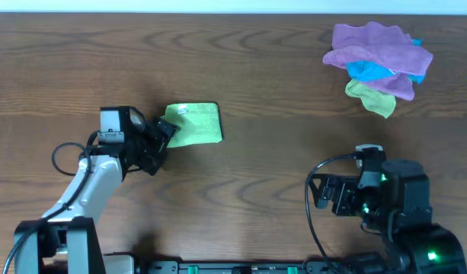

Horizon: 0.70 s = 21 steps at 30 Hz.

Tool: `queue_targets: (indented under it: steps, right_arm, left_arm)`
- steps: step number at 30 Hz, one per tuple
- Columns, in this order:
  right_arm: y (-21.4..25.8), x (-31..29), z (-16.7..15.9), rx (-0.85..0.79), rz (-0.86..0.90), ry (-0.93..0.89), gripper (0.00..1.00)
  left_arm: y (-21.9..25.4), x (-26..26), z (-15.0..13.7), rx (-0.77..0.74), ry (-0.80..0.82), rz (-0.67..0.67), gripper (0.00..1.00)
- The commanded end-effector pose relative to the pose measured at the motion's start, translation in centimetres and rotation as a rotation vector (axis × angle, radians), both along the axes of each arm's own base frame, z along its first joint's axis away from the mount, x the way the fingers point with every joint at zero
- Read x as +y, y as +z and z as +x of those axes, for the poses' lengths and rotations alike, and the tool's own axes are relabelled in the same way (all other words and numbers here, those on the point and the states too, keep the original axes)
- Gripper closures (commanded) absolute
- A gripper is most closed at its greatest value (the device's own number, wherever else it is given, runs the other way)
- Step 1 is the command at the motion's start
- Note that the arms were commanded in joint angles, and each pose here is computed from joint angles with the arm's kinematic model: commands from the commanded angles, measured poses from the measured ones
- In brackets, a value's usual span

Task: Fold the cloth
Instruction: 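Drag the folded cloth up-left to the table's far left with the left gripper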

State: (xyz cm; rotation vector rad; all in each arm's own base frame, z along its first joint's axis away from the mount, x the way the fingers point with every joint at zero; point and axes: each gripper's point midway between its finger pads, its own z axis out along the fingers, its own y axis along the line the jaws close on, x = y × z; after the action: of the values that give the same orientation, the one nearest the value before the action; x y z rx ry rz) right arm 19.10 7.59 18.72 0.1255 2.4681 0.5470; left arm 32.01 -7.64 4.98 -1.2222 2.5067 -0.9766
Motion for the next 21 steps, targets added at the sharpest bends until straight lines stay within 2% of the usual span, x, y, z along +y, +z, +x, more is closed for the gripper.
queue_targets:
  steps: [1, 8, 21]
  right_arm:
    - [-0.1, 0.0, -0.2, 0.009, 0.027, -0.012, 0.01]
    - [-0.1, 0.0, -0.1, 0.008, 0.027, -0.012, 0.01]
    - [0.4, 0.1, 0.4, -0.022, 0.032, -0.012, 0.00]
  left_arm:
    - [-0.8, 0.2, 0.3, 0.011, 0.062, 0.017, 0.05]
    - [-1.7, -0.7, 1.9, -0.011, 0.086, 0.003, 0.05]
    - [-3.3, -0.8, 1.6, 0.030, 0.099, 0.031, 0.05]
